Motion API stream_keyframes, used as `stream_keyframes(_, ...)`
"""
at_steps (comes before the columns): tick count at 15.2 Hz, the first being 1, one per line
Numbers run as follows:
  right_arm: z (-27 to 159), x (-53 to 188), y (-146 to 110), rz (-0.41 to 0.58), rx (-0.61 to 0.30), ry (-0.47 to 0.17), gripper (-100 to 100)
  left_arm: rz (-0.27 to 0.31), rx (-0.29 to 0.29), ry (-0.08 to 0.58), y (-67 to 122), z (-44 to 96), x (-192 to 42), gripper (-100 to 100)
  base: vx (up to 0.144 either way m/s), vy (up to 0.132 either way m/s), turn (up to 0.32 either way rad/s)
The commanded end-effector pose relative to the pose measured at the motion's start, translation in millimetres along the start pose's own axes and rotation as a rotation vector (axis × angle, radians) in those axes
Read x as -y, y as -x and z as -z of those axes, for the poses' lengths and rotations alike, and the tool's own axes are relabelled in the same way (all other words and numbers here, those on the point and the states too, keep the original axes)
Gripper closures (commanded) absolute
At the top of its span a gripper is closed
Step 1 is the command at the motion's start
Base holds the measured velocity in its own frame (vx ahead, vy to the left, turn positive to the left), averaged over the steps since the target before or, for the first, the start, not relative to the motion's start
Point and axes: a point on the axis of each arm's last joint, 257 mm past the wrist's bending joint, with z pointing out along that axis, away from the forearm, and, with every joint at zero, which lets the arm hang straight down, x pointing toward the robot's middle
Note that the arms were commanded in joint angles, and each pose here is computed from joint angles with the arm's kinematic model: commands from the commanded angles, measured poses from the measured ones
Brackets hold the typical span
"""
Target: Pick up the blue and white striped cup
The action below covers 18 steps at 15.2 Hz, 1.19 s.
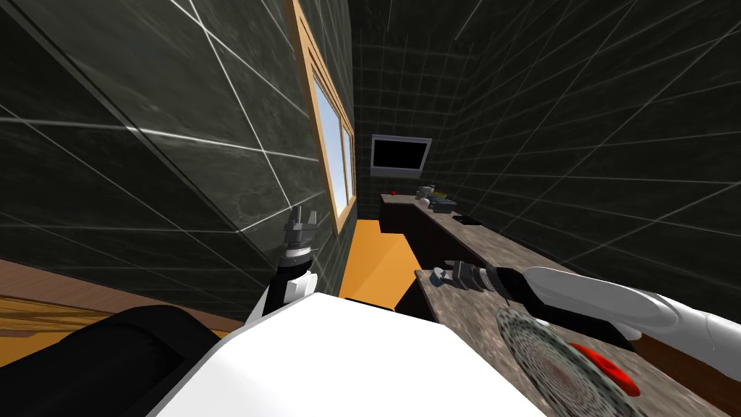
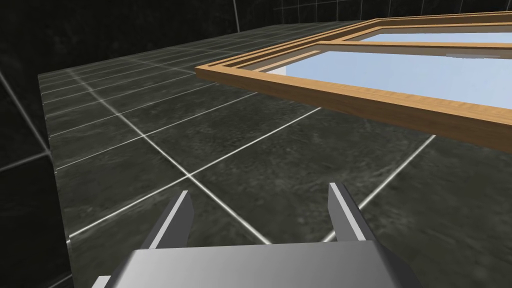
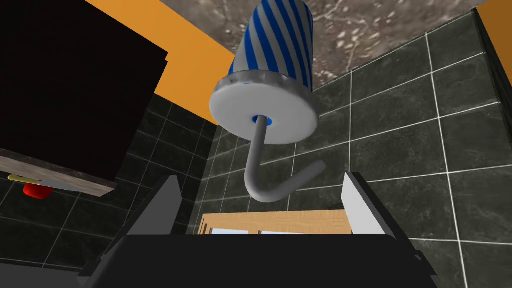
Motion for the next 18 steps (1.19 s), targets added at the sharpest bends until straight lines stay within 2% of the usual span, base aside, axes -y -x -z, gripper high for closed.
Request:
stream_keyframes(1, 4.0, -3.9, -18.8, 0.04, -0.067, 0.018, -100, 0.0, 0.0, 0.0, 0.0, 0.0, 0.0, 0, 0.018, -0.01, 0.065)
stream_keyframes(2, 6.3, -1.5, -19.2, 0.054, -0.081, 0.017, -100, 0.0, 0.0, 0.0, 0.0, 0.0, 0.0, 0, 0.018, -0.01, 0.05)
stream_keyframes(5, 13.5, -9.9, -45.0, 0.11, -0.176, 0.055, -100, 0.0, 0.0, 0.0, 0.0, 0.0, 0.0, 0, 0.026, -0.013, 0.073)
stream_keyframes(7, 14.8, -8.6, -45.2, 0.118, -0.183, 0.054, -100, 0.0, 0.0, 0.0, 0.0, 0.0, 0.0, 0, 0.027, -0.008, 0.036)
stream_keyframes(10, 22.9, -19.7, -68.5, 0.165, -0.268, 0.1, -100, 0.0, 0.0, 0.0, 0.0, 0.0, 0.0, 0, 0.032, -0.001, 0.067)
stream_keyframes(12, 22.9, -19.7, -68.5, 0.165, -0.268, 0.1, -100, 0.0, 0.0, 0.0, 0.0, 0.0, 0.0, 0, 0.035, -0.002, 0.041)
stream_keyframes(15, 33.5, -37.9, -95.2, 0.211, -0.357, 0.165, -100, 0.0, 0.0, 0.0, 0.0, 0.0, 0.0, 0, 0.062, 0.003, 0.094)
stream_keyframes(18, 39.4, -49.9, -107.6, 0.234, -0.399, 0.206, -100, 0.0, 0.0, 0.0, 0.0, 0.0, 0.0, 0, 0.107, 0.025, 0.107)
